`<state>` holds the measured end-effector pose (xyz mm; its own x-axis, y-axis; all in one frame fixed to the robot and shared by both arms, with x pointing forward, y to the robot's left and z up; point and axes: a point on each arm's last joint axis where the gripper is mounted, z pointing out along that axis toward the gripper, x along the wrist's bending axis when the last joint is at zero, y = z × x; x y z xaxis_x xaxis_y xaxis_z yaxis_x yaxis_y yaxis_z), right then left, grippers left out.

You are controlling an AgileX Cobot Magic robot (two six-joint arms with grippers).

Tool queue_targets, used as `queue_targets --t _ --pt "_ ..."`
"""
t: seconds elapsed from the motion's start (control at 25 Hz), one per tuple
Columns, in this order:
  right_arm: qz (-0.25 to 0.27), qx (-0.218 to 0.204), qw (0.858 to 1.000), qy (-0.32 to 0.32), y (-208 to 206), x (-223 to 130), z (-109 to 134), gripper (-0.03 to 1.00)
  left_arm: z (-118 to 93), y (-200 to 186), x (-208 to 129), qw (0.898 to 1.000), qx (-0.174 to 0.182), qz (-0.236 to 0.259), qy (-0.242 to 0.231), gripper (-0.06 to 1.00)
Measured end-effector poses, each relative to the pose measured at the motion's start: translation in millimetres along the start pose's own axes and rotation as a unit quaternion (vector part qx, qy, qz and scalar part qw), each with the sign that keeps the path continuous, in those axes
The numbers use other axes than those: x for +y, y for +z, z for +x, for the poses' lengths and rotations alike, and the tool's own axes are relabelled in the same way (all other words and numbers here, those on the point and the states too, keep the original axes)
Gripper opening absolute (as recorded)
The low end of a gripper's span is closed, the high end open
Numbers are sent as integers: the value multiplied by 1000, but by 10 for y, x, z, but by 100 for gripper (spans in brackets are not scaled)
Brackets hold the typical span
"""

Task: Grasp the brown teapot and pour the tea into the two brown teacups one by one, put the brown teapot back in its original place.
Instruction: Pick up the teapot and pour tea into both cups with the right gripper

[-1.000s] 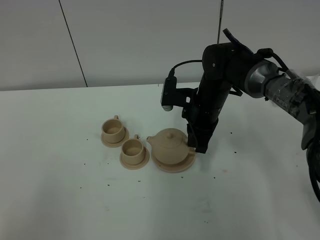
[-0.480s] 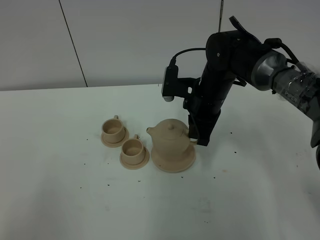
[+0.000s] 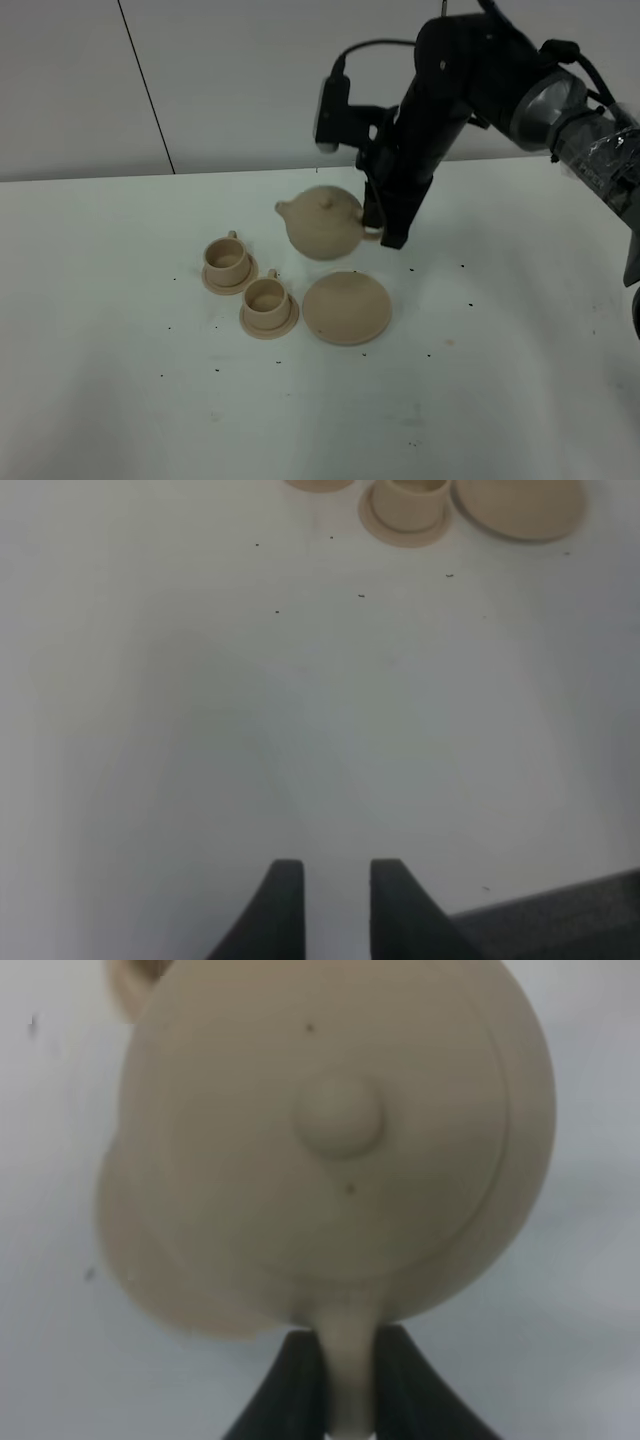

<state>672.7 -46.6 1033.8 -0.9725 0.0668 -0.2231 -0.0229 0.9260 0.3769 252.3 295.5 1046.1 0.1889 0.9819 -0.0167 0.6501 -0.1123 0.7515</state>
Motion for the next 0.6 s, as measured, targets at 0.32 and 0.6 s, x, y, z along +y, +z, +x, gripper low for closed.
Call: queue_targets --t 0.32,0.6 --pt "-2 9 1000 -6 208 119 46 10 0 0 0 1000 0 0 0 23" --pt "5 27 999 -20 401 220 155 10 0 0 0 1000 0 0 0 23"
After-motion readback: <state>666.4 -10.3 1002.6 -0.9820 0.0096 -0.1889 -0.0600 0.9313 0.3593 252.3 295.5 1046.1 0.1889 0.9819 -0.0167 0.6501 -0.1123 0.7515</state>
